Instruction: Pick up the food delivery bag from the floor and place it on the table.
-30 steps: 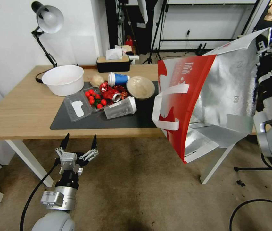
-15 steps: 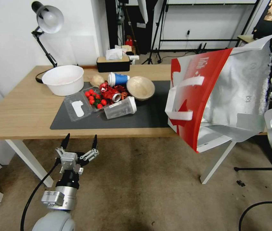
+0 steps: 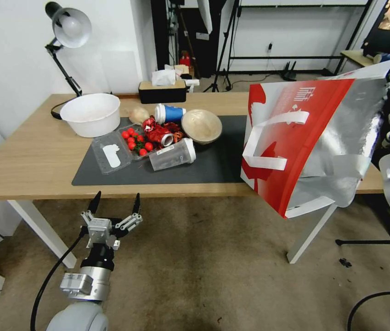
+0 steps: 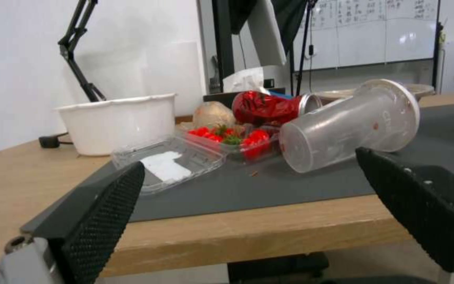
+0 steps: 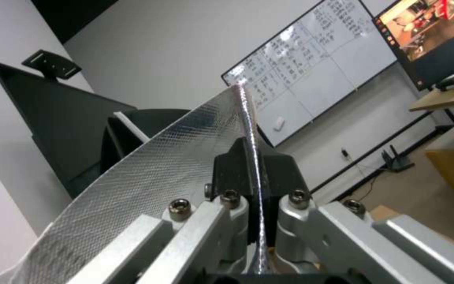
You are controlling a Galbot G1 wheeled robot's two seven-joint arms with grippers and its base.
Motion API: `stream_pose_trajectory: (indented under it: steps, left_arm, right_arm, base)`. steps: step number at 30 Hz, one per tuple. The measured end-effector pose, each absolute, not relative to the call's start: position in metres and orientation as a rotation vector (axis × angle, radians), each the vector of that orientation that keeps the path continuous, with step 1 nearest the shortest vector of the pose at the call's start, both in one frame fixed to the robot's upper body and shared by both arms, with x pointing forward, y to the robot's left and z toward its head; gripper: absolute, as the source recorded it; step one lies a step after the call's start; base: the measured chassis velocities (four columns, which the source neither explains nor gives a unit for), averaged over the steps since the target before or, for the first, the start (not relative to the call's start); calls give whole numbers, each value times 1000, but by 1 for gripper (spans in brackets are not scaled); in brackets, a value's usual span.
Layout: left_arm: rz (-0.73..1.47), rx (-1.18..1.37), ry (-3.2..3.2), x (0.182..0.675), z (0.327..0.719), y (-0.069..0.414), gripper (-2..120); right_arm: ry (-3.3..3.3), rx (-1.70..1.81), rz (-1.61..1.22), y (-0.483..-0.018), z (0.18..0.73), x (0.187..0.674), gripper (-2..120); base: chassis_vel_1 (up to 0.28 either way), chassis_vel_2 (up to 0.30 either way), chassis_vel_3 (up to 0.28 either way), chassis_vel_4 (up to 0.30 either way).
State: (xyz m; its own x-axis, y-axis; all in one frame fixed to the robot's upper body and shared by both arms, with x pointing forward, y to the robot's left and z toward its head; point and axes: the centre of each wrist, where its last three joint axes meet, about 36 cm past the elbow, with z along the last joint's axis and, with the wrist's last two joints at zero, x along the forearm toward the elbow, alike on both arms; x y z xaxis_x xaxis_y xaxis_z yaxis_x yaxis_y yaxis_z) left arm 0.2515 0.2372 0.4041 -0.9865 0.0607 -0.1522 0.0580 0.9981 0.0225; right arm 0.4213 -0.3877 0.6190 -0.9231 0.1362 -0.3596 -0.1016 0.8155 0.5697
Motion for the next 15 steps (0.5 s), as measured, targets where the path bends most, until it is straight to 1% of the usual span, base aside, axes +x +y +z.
stream_pose_trajectory:
  steps: [3, 4, 5, 7, 9, 10, 11, 12, 13, 14, 15]
  left_arm:
    - [27, 91, 2988, 252, 404, 237, 100]
    - [26, 93, 2989, 252, 403, 236, 100]
    - [26, 93, 2989, 252, 403, 236, 100]
    - [27, 96, 2990, 252, 402, 236, 100]
    - [29, 98, 2990, 251, 402, 236, 100]
    - [29, 98, 2990, 251, 402, 236, 100]
    - [29, 99, 2990, 251, 402, 236, 100]
    - [29, 99, 2989, 251, 401, 235, 100]
    - [29, 100, 2989, 251, 401, 235, 100]
    - [29, 100, 2989, 251, 401, 235, 100]
    - [29, 100, 2989, 251, 401, 235, 100]
  right_arm:
    - [2618, 19, 840, -390, 618, 423, 0]
    - [2624, 9, 826, -392, 617, 424, 7]
    - [2624, 9, 826, -392, 617, 424, 7]
    - [2627, -3, 799, -394, 617, 426, 18]
    - [2630, -9, 777, -397, 618, 428, 26]
    - [2630, -9, 777, -397, 618, 428, 26]
    - [2631, -13, 767, -397, 618, 429, 30]
    - [2632, -19, 757, -398, 618, 430, 37]
    - [2633, -24, 752, -398, 618, 430, 40]
    - [2633, -24, 752, -398, 618, 430, 40]
    - [2633, -28, 749, -398, 618, 429, 45]
  base:
    - [0, 0, 0, 0]
    - [0, 0, 0, 0]
    - [0, 0, 0, 0]
    - [0, 0, 0, 0]
    - [0, 0, 0, 0]
    - [0, 0, 0, 0]
    - [0, 0, 0, 0]
    - [0, 0, 0, 0]
    - [0, 0, 0, 0]
    - [0, 0, 0, 0]
    - [0, 0, 0, 0]
